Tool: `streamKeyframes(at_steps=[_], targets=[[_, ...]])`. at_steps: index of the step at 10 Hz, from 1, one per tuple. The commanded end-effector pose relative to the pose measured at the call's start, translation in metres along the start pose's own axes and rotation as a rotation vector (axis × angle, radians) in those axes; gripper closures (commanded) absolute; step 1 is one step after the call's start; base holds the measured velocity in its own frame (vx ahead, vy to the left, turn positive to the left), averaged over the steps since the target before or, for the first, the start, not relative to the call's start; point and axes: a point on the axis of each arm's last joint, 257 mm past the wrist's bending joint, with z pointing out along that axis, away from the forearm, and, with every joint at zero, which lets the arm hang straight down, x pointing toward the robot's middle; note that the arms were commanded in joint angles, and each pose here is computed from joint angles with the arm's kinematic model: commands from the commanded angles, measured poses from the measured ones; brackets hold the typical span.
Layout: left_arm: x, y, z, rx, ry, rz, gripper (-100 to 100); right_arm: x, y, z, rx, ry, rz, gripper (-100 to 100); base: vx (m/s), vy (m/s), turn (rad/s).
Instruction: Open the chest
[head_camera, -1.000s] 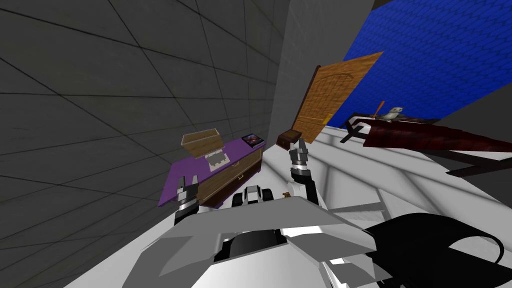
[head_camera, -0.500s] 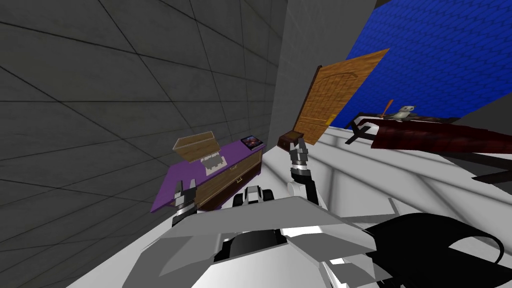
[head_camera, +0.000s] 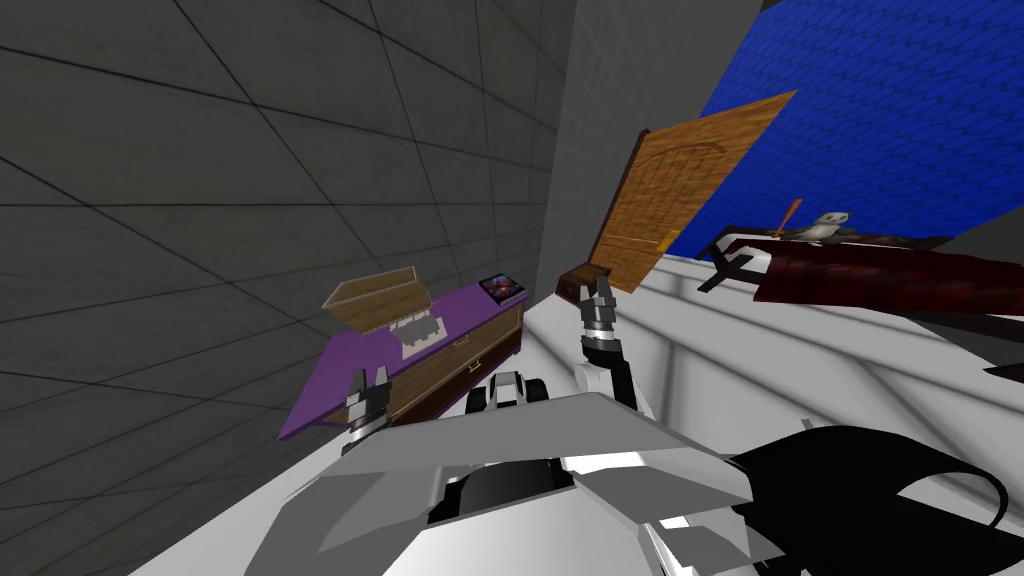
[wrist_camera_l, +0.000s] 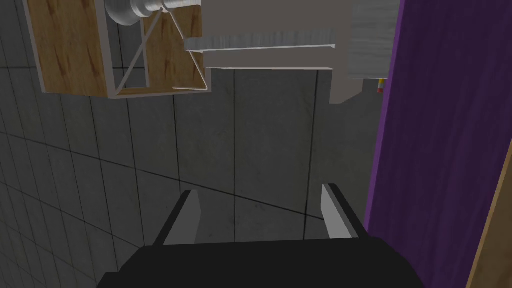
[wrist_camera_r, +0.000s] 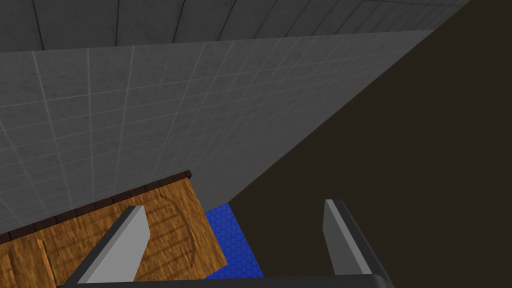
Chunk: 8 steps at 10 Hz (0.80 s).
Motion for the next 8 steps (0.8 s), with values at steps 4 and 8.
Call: streamKeyframes(at_steps=[4,8], targets=[[-0.003,0.033,-0.046,-0.098,-0.029,-0.016,-100,0.0,0.0,0.0,0.0,0.0,0.0,0,0.114,-0.11,0.034],[0.0,0.047,-0.075,-0.143,-0.059,-0.034,-100,0.0,0.0,0.0,0.0,0.0,0.0,0,0.114,-0.112,0.048]])
